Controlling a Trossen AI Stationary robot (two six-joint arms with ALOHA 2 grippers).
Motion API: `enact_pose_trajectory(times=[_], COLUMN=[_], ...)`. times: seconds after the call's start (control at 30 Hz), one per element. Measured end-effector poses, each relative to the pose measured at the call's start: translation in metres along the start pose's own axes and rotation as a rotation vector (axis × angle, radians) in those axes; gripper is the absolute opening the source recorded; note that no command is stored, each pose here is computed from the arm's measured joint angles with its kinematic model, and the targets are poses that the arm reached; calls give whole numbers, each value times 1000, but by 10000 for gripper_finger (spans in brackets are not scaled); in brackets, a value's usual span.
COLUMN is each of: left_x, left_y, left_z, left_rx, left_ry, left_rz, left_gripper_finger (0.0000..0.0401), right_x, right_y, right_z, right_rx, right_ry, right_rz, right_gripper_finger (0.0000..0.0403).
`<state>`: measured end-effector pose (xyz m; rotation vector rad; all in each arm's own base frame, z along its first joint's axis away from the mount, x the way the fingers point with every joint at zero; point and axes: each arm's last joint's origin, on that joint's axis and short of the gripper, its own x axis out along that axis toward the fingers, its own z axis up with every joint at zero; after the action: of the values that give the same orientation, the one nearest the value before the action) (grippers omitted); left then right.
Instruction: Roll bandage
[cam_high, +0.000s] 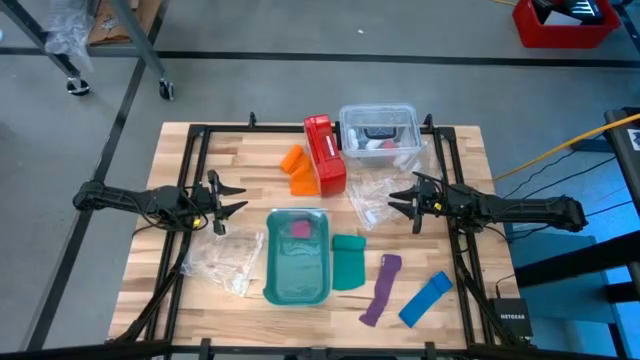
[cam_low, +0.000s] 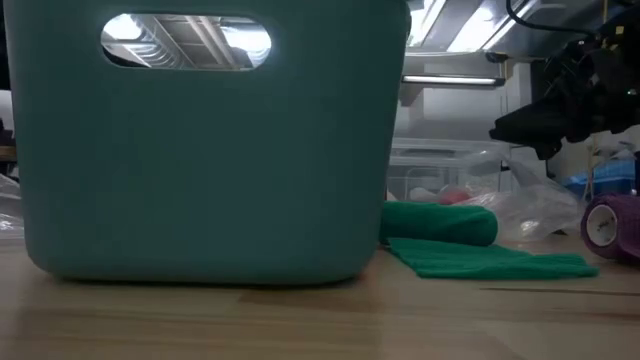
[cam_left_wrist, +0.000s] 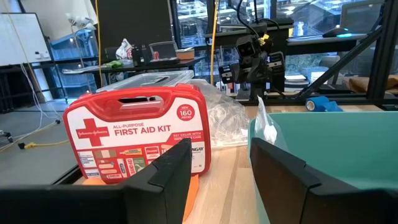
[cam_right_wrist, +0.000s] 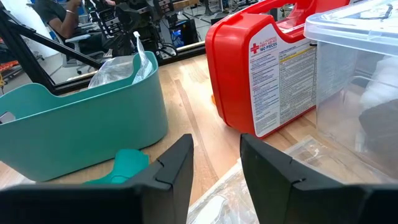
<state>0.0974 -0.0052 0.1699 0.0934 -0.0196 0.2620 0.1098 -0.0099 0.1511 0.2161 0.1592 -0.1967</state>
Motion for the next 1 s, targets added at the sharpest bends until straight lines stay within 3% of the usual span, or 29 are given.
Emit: enact_pose_trajectory(times=[1.0], left_x=[0], left_y=[0], left_z=[0], left_rx=[0], left_ry=[0], left_rz=[0], left_gripper_finger=[157], right_x=[0], right_y=[0], right_z=[1], right_rx=[1], right_ry=[-5], right_rz=[7], right_gripper_finger=[136])
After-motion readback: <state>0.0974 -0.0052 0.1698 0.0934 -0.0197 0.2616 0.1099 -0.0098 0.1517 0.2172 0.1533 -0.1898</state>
